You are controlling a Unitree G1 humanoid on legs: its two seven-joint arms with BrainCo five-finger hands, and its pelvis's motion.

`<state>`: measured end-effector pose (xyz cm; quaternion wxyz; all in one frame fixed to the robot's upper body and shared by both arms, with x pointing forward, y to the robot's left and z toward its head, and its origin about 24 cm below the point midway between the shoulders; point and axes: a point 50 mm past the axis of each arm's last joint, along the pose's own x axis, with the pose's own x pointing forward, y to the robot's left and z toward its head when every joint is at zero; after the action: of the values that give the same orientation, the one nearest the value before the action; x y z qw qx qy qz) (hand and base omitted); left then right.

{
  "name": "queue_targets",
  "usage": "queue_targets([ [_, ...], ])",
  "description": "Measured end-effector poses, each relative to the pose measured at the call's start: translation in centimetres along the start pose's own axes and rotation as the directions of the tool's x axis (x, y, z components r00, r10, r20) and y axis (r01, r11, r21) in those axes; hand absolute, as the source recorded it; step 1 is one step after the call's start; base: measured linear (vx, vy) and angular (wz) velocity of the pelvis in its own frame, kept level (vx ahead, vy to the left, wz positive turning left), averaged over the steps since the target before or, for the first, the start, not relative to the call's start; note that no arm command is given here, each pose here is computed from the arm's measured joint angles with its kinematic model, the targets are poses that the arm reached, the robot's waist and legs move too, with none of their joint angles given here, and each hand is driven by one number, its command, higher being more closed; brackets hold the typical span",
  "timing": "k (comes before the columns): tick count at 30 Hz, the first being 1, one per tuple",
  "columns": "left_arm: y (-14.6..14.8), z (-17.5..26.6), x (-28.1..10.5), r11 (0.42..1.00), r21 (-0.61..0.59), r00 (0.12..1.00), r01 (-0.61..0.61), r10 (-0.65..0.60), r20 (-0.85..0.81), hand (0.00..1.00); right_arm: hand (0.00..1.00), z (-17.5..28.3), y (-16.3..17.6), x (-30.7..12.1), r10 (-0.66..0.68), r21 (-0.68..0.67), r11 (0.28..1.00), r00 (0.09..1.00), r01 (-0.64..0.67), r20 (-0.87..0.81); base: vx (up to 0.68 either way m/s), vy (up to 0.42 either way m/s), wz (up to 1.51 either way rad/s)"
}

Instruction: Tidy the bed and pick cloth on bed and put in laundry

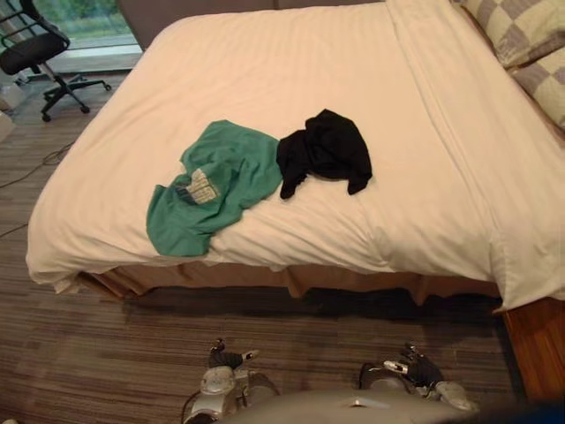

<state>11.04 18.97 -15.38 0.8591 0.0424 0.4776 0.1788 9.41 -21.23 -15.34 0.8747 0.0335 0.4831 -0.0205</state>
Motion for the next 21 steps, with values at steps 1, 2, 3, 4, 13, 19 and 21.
queue_targets([
  [1, -0.1, 0.1, 0.0, 1.0, -0.018, 1.0, 0.001, -0.001, 0.003, 0.0, 0.0, 0.1, 0.0, 0.0, 0.004, -0.02, 1.0, 1.0, -0.004, 0.0, -0.05, -0.033, -0.16],
  [2, -0.5, 0.1, -0.1, 0.999, -0.027, 1.0, 0.021, -0.021, 0.005, 0.0, 0.0, 0.3, -0.1, 0.0, 0.005, -0.034, 0.999, 1.0, -0.005, 0.002, -0.03, -0.029, -0.15],
  [3, -0.9, 0.1, -0.2, 0.999, -0.031, 0.999, 0.034, -0.034, 0.005, 0.0, 0.0, 0.3, -0.3, 0.0, 0.005, -0.046, 0.999, 1.0, -0.005, 0.001, -0.02, -0.011, -0.23],
  [4, -1.2, 0.4, -0.2, 0.998, -0.035, 0.998, 0.057, -0.057, 0.013, 0.0, 0.0, 0.4, -0.4, 0.0, 0.004, -0.059, 0.998, 1.0, -0.004, 0.0, -0.02, -0.004, -0.35],
  [13, -2.5, 1.4, -0.3, 0.983, 0.078, 0.981, 0.165, -0.172, 0.088, 0.0, 0.0, -0.1, -0.3, 0.0, -0.01, -0.113, 0.994, 1.0, 0.008, -0.011, 0.0, 0.044, -0.13],
  [19, -2.6, 1.2, -0.3, 0.957, 0.201, 0.969, 0.207, -0.229, 0.091, 0.0, 0.0, -0.1, -0.1, 0.1, -0.029, -0.062, 0.998, 1.0, 0.03, 0.001, -0.1, 0.069, 0.12],
  [21, -1.1, 0.6, -0.1, 0.953, 0.243, 0.978, 0.181, -0.201, 0.062, 0.0, 0.0, -0.3, 0.7, 0.2, -0.016, -0.046, 0.999, 1.0, 0.016, 0.003, -0.09, -0.001, -0.24],
])
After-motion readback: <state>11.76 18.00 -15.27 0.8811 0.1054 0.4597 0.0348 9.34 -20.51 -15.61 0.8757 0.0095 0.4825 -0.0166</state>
